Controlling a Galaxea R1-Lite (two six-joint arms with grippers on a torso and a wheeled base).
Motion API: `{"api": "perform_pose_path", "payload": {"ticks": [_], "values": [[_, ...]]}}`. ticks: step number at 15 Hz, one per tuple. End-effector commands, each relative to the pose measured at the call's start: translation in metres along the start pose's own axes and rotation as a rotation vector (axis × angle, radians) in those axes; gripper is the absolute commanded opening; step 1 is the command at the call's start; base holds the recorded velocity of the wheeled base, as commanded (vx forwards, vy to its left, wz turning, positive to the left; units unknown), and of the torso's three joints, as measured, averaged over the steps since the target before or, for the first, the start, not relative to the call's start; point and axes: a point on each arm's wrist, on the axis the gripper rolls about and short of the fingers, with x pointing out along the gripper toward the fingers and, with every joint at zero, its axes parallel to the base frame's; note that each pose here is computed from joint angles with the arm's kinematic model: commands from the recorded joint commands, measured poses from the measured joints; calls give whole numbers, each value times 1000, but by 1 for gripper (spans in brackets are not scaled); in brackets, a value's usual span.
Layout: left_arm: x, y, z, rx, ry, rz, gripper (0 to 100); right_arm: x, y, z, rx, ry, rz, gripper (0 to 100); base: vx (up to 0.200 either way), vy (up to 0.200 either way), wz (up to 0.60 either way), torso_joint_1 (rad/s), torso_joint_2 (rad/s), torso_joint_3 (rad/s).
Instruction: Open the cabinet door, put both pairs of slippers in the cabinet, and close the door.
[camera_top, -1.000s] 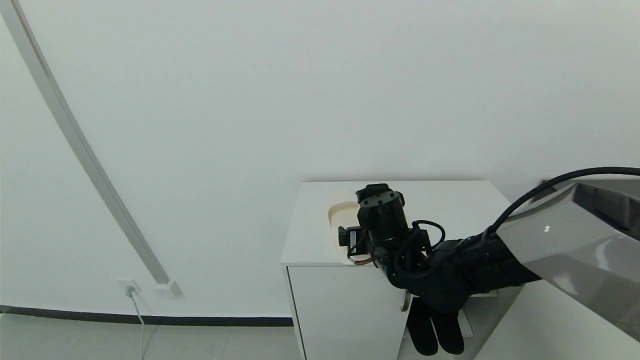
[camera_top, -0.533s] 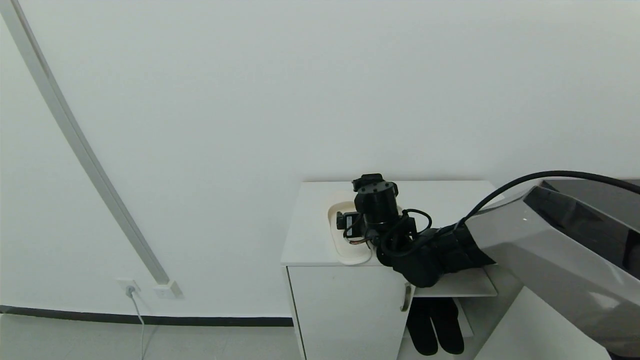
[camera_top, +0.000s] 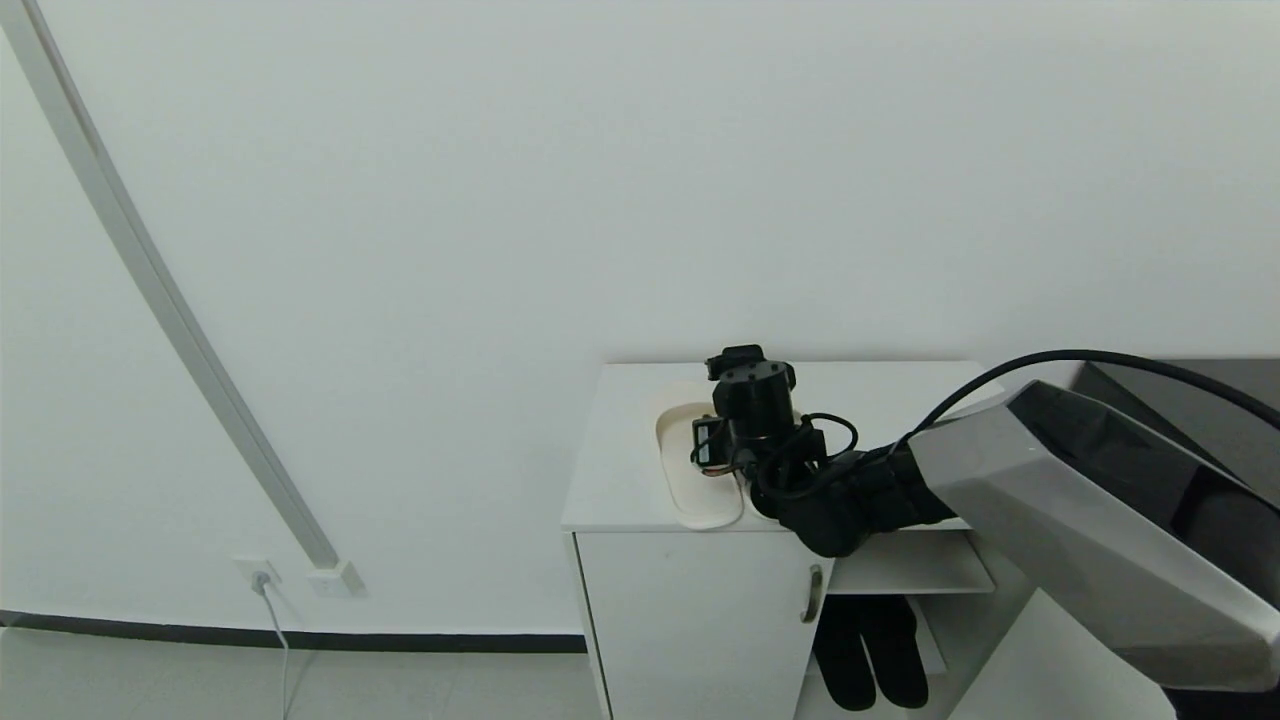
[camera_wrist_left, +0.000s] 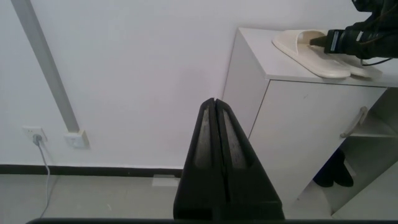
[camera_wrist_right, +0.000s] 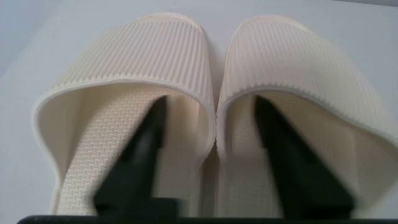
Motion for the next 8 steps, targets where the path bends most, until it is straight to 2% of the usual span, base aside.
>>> {"api": "perform_pose_path", "payload": {"ticks": [1,4,8], "values": [[0,0,0,0,0,1,0,1,-1,0,-3,-2,-3,0,0,0,0,0,0,0],[0,0,0,0,2,1,0,0,-1,2,-1,-6,-1,0,0,0,0,0,0,0],[0,0,0,0,0,1,0,-17,-2,22,14,-33,14,0,0,0,0,0,0,0]]}}
